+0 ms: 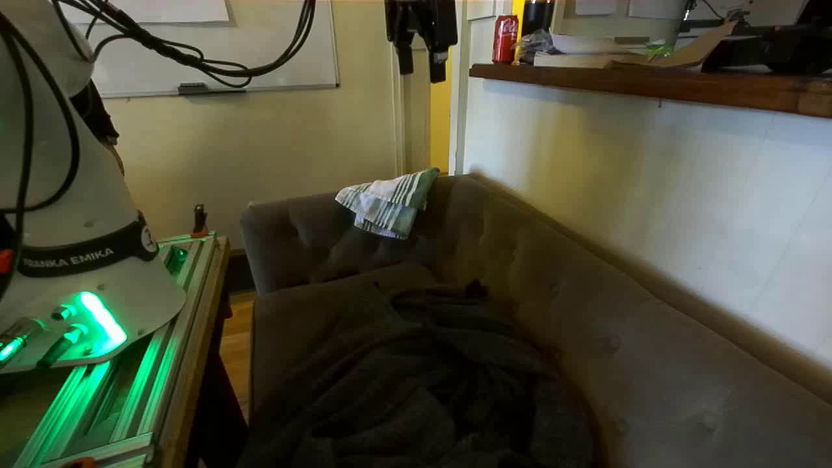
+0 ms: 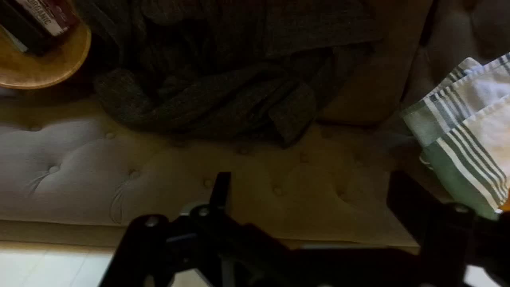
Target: Move the bowl slightly to the left
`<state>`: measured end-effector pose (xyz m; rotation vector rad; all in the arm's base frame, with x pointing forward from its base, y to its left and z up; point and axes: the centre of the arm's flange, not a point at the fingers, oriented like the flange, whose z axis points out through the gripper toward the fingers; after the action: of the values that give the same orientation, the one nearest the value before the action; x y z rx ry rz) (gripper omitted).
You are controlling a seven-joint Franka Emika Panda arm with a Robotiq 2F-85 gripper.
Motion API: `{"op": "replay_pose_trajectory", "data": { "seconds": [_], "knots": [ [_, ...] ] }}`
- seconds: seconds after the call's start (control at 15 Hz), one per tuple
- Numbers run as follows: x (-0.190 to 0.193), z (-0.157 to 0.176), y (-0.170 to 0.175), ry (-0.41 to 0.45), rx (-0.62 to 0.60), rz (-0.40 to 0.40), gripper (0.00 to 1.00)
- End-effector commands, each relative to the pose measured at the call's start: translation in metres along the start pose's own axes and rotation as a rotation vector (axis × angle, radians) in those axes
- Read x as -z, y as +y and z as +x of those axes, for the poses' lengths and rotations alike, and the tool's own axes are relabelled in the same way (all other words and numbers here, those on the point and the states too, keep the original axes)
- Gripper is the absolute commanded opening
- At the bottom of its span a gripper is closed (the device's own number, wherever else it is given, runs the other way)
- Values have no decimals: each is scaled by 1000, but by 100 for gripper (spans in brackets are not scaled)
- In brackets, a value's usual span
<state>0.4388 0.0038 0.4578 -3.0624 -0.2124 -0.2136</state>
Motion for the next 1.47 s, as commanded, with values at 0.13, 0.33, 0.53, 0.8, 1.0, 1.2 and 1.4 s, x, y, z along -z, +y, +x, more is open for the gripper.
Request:
{"op": "replay_pose_trajectory", "data": {
  "seconds": [0.13,0.33,0.53,0.8,1.0,1.2,1.4],
  "knots": [
    [-2,4,-3,10,-61,-38,100],
    [-14,24,-7,80,-238,-95,100],
    [-43,45,4,176,-367,-147,100],
    [-93,52,62,275,-489,-285,100],
    [-125,40,119,305,-577,-397,100],
    [-138,11,183,302,-673,-520,100],
    [-144,-27,229,289,-761,-659,100]
  ]
}}
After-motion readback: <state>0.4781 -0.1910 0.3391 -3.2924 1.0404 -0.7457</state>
